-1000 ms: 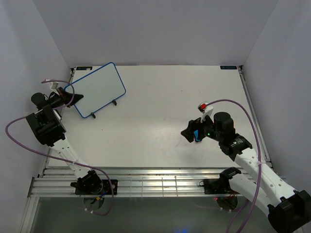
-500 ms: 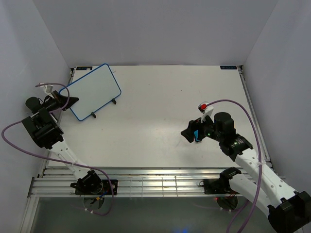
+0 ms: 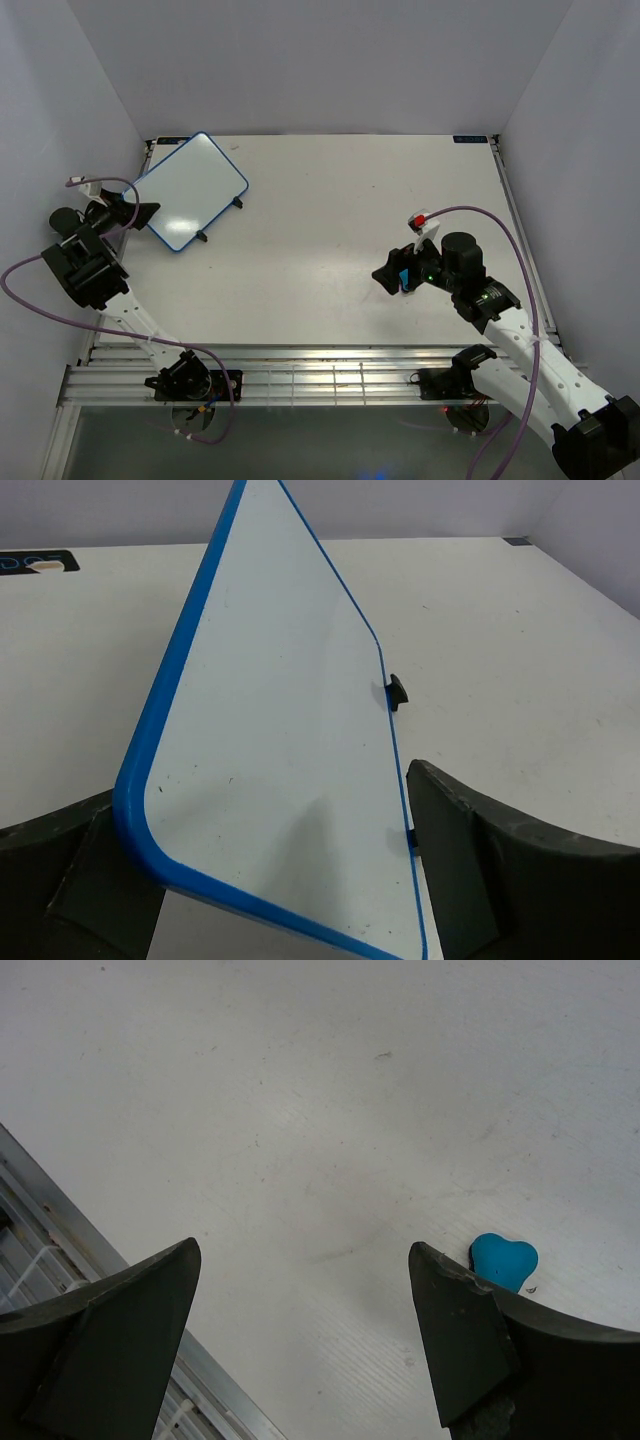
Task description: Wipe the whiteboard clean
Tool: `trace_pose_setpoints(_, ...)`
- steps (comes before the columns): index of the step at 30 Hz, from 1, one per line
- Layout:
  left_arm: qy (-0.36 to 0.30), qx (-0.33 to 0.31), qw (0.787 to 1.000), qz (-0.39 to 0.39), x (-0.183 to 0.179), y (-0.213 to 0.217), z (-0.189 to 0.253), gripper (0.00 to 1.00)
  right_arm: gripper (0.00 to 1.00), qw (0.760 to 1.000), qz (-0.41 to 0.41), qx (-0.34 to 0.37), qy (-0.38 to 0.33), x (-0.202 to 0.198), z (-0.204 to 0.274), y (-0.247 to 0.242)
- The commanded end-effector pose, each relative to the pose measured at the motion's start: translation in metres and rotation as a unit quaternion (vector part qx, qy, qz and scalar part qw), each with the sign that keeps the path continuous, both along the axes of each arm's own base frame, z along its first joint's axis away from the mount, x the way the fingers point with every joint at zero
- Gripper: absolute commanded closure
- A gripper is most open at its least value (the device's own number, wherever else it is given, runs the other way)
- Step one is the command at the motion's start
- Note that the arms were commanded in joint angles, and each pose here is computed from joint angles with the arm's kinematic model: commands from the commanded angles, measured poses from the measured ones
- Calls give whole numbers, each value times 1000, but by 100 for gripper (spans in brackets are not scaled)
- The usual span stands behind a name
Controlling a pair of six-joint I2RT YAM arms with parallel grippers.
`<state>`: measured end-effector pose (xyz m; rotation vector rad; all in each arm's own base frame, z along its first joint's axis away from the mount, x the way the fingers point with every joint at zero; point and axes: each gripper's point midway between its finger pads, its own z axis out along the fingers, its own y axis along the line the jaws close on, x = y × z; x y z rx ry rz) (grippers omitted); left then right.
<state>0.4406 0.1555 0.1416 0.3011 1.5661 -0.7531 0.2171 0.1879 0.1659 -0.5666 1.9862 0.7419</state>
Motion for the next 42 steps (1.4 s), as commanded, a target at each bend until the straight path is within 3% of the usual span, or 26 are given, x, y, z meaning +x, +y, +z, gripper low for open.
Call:
trace_pose_setpoints(1, -47, 41, 998, 14, 1, 3, 26, 2, 10, 1000, 13, 13, -25, 0, 11, 5)
trace_pose_setpoints(14, -64, 53, 994, 65, -4, 4, 47, 2, 10, 999, 15, 13, -27, 0, 10, 5)
trace_pose_setpoints(21, -29, 31, 994, 103, -24, 5, 53, 2, 10, 999, -2, 1, -34, 11, 5, 3)
trace_pose_setpoints(29, 16, 21, 974, 224, -37, 37, 45, 2, 10, 999, 0, -2, -32, 10, 5, 2)
trace_pose_setpoints(32, 4, -6, 964, 267, -35, 47, 77, 2, 10, 999, -6, -3, -34, 12, 5, 1)
trace_pose_setpoints(36, -22, -104, 923, 370, -33, 66, 144, 2, 10, 999, -15, -15, -25, 17, 0, -1)
trace_pose_setpoints(38, -51, -100, 920, 374, -37, 38, 183, 2, 10, 999, -26, -23, -24, 20, -1, -4)
trace_pose_setpoints(39, -20, -96, 909, 405, -33, 29, 178, 2, 10, 999, -30, -24, -26, 21, -1, -5)
trace_pose_setpoints(41, -34, -70, 908, 411, -49, -3, 204, 2, 10, 998, -46, -32, -29, 24, 0, -10)
trace_pose_setpoints(42, 4, -56, 912, 405, -51, -27, 188, 2, 10, 997, -57, -33, -35, 27, 5, -14)
